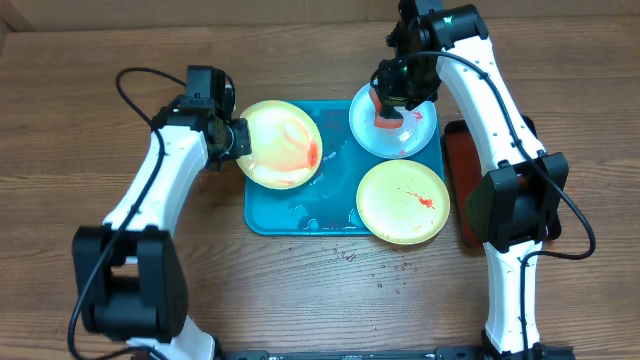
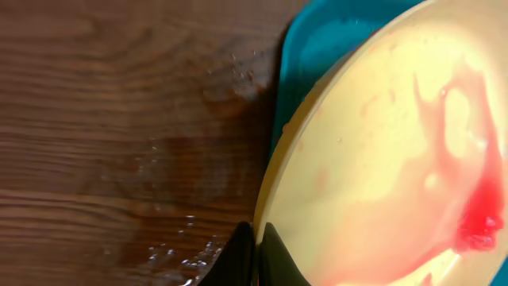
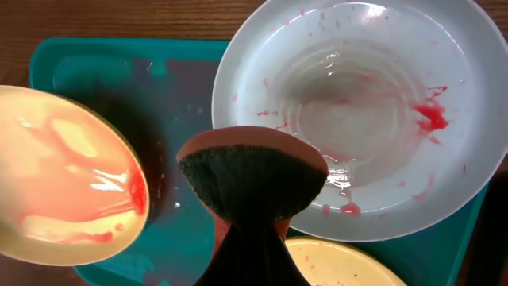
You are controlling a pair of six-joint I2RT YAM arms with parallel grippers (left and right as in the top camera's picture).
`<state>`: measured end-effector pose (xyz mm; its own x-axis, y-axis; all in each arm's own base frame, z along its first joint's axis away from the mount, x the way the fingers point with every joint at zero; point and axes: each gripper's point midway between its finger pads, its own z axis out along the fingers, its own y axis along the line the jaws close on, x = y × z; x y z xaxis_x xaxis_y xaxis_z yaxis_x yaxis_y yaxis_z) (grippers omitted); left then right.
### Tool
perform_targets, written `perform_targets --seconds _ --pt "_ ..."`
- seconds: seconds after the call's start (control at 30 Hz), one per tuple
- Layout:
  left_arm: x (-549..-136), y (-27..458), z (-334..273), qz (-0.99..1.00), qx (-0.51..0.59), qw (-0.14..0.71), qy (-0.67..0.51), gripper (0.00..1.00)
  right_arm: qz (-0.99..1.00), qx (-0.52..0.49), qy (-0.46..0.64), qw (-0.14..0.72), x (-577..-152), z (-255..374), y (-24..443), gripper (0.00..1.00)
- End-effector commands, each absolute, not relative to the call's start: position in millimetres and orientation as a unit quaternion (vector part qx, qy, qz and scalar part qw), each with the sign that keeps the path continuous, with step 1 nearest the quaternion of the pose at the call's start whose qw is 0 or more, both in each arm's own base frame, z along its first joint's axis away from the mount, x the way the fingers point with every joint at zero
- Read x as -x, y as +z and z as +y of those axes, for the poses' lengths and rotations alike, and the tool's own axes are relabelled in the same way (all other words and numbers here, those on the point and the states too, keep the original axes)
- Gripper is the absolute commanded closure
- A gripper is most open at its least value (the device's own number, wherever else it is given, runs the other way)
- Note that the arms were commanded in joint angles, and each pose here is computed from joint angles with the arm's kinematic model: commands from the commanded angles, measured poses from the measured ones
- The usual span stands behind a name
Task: Clean dirty plates on tray and stack at the side
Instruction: 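Lift the sponge with right gripper over the white plate, then lift the yellow plate with left gripper and set it left of tray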
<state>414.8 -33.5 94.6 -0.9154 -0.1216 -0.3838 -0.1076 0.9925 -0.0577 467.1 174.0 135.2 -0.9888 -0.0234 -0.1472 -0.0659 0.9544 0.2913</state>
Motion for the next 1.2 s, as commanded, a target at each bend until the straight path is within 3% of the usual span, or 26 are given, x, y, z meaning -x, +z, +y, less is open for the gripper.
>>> perform_targets --seconds 0.0,0.4,1.17 --pt "-421 143 -36 0.962 0.036 0.267 0.049 0.96 0.981 0.032 0.155 0.112 -472 175 167 0.96" --pt "-407 206 -52 0.882 0.048 0.376 0.28 0.96 0.983 0.03 0.142 0.115 -474 171 165 0.96" --pt "-378 285 -61 0.73 0.138 0.514 0.428 0.96 0.984 0.028 0.132 0.116 -474 168 164 0.96"
